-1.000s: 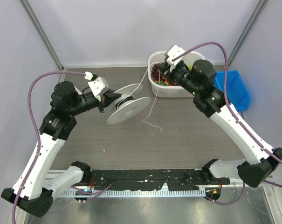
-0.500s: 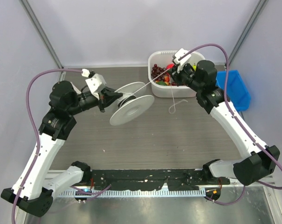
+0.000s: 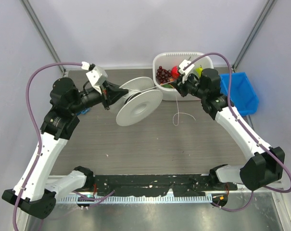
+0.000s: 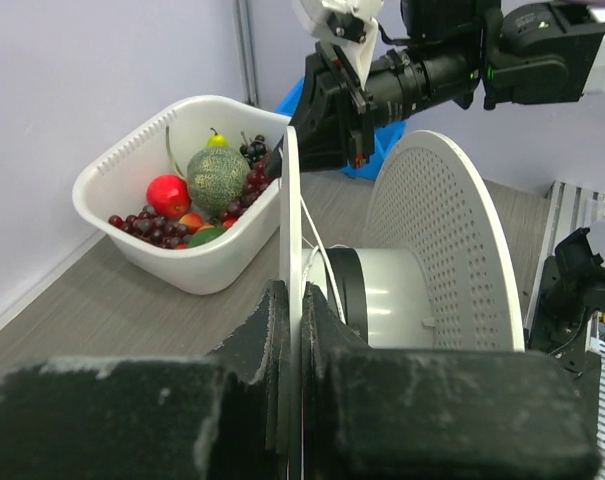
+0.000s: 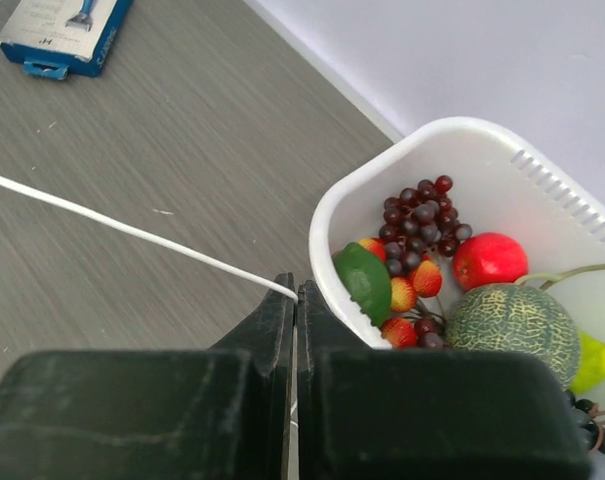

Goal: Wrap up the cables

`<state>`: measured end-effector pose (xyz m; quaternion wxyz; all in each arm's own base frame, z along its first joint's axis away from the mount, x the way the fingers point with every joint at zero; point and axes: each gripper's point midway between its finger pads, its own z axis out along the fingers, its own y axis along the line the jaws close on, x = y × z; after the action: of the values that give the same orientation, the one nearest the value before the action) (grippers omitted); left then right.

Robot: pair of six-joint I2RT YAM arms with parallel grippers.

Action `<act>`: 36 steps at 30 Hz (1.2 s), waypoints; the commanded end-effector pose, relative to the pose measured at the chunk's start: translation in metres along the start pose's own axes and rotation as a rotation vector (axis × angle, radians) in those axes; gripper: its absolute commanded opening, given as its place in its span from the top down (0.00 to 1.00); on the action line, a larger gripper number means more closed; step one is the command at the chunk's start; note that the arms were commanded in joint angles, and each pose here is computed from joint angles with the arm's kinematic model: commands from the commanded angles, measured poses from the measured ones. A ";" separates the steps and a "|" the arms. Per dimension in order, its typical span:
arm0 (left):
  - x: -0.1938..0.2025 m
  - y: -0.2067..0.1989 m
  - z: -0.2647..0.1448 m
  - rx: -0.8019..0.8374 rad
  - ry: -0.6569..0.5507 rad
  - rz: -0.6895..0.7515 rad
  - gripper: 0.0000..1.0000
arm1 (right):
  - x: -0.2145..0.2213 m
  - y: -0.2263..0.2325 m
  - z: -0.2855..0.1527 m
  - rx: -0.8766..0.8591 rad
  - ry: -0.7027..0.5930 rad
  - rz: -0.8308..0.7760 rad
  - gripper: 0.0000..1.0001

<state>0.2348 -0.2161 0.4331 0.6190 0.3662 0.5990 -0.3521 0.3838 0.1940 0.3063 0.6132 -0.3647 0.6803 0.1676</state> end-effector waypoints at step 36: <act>-0.153 0.018 -0.008 -0.121 -0.322 0.222 1.00 | 0.110 0.122 -0.033 -0.245 -0.007 0.125 0.26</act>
<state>0.2555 -0.2110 0.5377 0.7069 0.3367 0.5342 -0.3185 0.2767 0.2066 0.1612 0.4955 -0.3420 0.7385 0.3036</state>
